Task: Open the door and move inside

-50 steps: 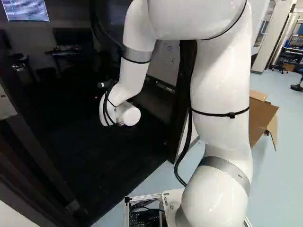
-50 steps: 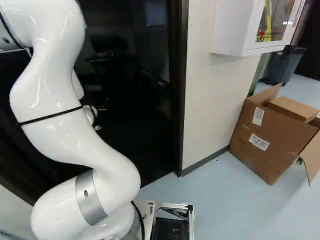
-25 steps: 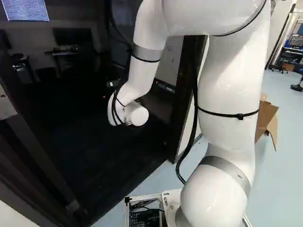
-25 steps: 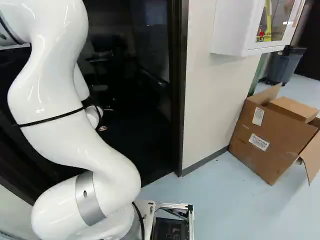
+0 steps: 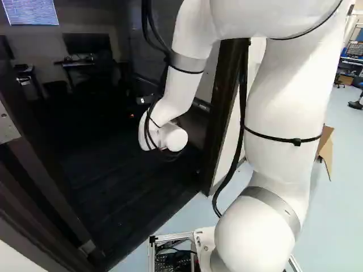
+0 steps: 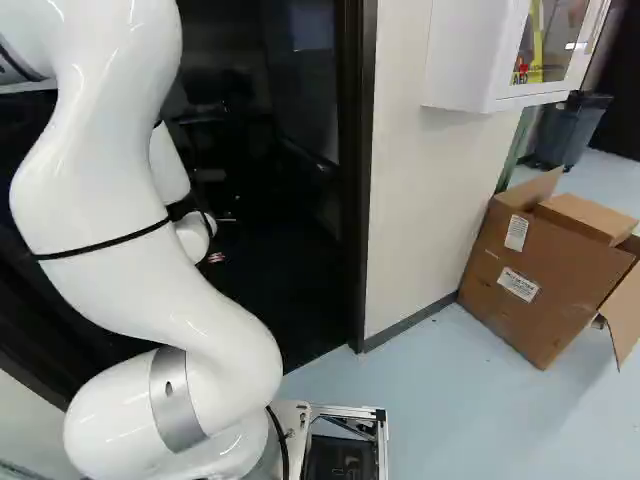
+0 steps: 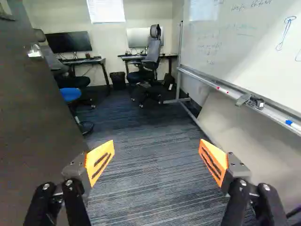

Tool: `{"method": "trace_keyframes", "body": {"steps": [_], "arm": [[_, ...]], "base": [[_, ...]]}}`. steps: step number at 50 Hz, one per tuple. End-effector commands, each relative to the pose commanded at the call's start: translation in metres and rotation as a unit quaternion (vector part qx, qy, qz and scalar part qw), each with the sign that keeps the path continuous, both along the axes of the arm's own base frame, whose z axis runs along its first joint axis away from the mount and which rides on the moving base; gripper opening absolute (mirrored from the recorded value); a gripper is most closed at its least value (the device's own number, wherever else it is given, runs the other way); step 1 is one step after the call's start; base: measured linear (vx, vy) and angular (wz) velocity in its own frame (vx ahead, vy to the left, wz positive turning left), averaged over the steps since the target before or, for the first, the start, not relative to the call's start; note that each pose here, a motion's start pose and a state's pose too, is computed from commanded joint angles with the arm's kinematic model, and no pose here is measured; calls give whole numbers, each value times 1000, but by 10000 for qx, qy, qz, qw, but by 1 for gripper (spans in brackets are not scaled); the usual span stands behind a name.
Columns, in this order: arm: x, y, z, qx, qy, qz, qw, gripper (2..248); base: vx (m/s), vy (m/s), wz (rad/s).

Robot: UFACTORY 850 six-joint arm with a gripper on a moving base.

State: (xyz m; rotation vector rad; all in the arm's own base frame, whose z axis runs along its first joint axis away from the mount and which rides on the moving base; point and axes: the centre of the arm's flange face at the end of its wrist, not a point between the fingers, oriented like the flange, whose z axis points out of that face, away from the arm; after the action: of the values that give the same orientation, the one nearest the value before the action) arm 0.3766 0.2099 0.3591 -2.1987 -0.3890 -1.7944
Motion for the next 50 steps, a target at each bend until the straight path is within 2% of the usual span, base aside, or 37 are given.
{"method": "trace_keyframes", "body": {"steps": [50], "arm": [[-17,-62,5,-161,-205,49,9996,247]], "base": [[0,0,0]]}}
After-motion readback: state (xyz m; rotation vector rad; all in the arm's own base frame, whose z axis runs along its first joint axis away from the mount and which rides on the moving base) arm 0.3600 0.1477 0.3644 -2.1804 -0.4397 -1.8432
